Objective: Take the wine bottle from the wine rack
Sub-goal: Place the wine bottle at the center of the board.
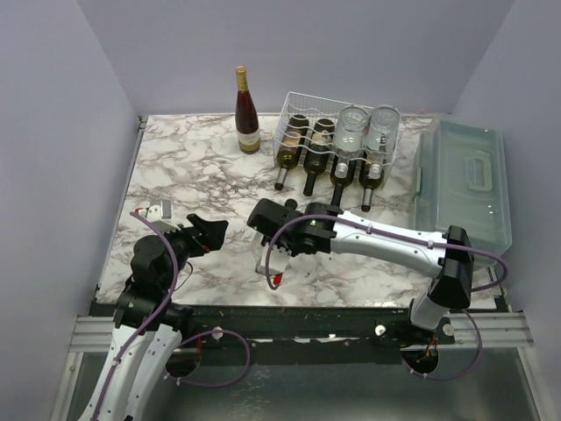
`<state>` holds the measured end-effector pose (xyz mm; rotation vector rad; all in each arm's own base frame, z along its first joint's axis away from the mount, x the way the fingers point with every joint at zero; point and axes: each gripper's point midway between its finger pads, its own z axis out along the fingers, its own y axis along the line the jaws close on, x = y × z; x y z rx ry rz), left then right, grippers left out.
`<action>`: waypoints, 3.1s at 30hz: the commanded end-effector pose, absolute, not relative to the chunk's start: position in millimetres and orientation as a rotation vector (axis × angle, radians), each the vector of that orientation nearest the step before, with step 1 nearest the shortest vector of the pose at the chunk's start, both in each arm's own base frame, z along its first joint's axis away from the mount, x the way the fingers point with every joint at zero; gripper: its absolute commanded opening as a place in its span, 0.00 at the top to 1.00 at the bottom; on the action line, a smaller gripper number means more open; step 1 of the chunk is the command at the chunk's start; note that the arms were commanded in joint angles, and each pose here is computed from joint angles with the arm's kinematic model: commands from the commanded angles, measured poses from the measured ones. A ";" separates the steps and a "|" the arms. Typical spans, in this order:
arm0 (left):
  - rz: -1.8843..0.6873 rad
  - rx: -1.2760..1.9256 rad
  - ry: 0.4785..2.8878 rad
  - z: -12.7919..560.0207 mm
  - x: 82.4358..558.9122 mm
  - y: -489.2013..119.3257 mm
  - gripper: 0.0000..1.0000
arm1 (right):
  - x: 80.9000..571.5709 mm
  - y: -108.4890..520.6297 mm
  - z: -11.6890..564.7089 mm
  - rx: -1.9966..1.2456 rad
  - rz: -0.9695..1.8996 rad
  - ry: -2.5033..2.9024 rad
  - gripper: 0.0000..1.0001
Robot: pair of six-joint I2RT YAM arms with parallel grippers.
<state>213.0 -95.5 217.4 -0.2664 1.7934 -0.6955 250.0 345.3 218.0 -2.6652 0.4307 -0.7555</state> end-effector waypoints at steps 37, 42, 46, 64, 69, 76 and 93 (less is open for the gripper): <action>-0.741 -0.187 1.740 219.4 208.4 -103.5 0.01 | 194.9 371.6 276.4 -2.492 -1.021 -0.160 0.00; -0.830 -0.126 1.694 232.0 203.2 -116.7 0.01 | 161.6 363.1 295.9 -2.438 -0.952 -0.213 0.00; -0.921 0.050 1.588 250.7 189.8 -135.3 0.01 | 135.0 347.9 309.6 -2.430 -0.837 -0.155 0.00; -0.774 0.877 1.223 272.9 144.5 -173.4 0.06 | 184.0 342.3 373.3 -1.856 0.145 1.162 0.00; -0.774 0.921 1.180 273.8 147.7 -183.3 0.06 | 287.4 325.6 378.0 -1.304 0.251 1.654 0.06; -0.750 0.945 1.187 265.2 158.1 -212.0 0.01 | 339.6 285.9 340.4 -0.688 0.518 2.022 0.05; -0.752 0.616 1.316 244.3 202.3 -232.3 0.10 | 285.7 223.3 322.0 -0.780 0.952 1.737 0.00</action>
